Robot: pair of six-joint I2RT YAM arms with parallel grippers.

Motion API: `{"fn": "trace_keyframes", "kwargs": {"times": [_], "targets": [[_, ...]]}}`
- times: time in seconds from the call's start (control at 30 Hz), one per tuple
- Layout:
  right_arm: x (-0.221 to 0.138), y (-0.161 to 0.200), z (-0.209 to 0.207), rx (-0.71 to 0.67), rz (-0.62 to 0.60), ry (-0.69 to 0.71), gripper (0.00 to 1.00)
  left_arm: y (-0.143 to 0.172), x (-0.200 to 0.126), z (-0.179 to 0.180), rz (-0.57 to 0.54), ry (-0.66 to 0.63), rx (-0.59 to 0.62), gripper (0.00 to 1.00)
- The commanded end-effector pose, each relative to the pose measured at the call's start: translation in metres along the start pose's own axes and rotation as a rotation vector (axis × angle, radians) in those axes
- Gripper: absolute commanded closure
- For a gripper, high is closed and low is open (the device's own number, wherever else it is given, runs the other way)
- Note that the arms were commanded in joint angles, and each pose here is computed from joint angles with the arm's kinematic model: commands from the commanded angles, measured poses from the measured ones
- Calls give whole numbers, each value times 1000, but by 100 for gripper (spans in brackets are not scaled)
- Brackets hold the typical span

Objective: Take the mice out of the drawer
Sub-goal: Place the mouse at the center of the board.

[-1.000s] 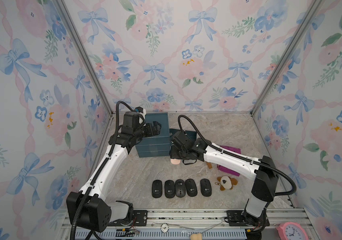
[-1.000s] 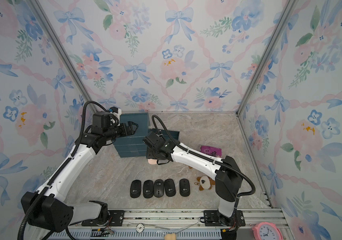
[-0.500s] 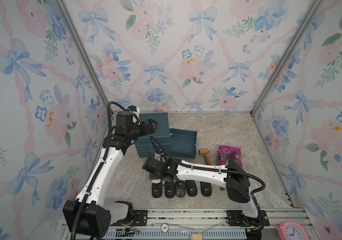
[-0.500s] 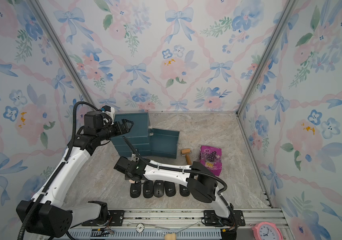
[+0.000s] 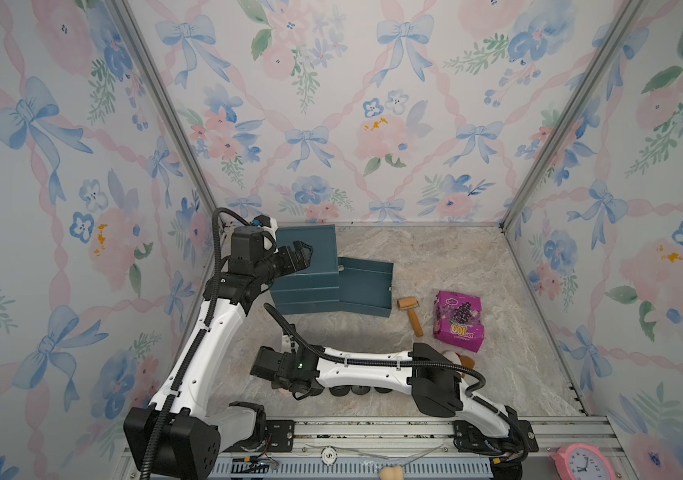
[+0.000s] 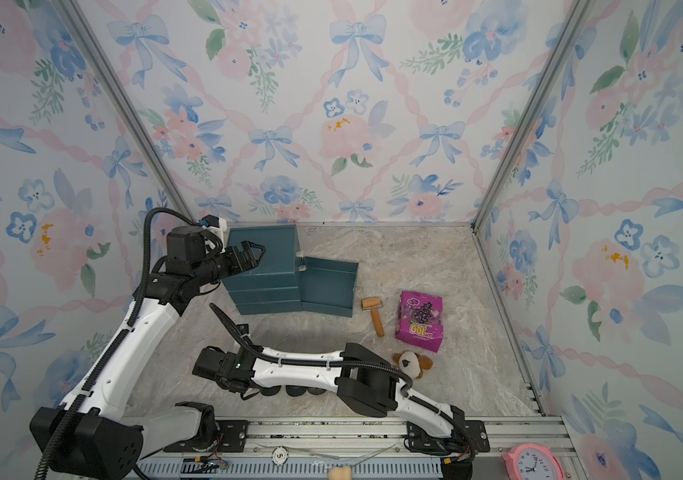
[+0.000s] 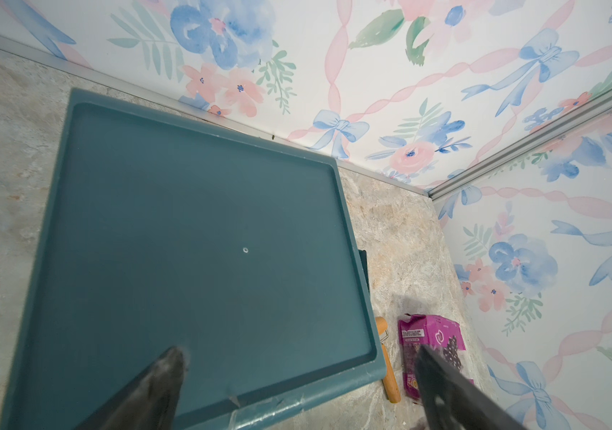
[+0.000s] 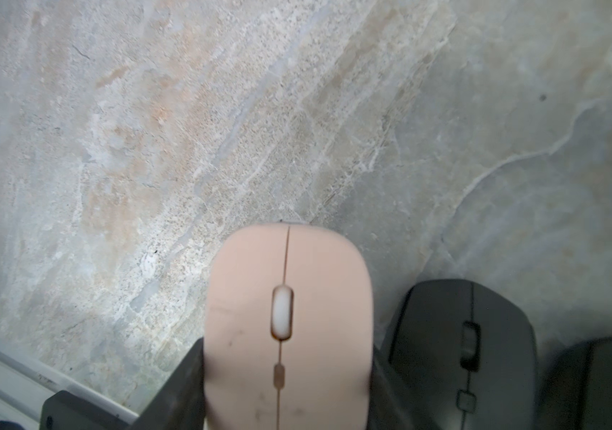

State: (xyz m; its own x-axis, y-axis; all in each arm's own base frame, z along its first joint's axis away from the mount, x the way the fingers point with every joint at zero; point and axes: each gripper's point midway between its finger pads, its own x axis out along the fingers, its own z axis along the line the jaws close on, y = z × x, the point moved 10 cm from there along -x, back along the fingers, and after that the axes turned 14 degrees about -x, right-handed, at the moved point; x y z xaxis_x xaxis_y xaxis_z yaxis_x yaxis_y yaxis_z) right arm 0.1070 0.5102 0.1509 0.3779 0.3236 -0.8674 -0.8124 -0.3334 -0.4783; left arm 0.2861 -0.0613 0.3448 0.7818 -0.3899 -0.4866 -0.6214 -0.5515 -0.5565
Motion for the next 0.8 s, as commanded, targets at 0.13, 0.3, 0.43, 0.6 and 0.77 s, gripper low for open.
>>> {"fn": "trace_keyframes", "kwargs": {"times": [0.13, 0.3, 0.43, 0.6, 0.77], "targets": [[16, 12, 0, 44, 44, 77, 61, 3, -10, 1, -22, 3, -11, 2], [22, 15, 1, 66, 65, 93, 60, 3, -12, 2, -25, 3, -9, 2], [22, 15, 3, 72, 65, 84, 48, 4, -11, 3, -19, 1, -13, 2], [17, 10, 4, 78, 50, 68, 36, 3, -11, 4, -23, -1, -11, 2], [-2, -4, 3, 80, 15, 42, 30, 1, -12, 4, -29, -3, -12, 2]]}}
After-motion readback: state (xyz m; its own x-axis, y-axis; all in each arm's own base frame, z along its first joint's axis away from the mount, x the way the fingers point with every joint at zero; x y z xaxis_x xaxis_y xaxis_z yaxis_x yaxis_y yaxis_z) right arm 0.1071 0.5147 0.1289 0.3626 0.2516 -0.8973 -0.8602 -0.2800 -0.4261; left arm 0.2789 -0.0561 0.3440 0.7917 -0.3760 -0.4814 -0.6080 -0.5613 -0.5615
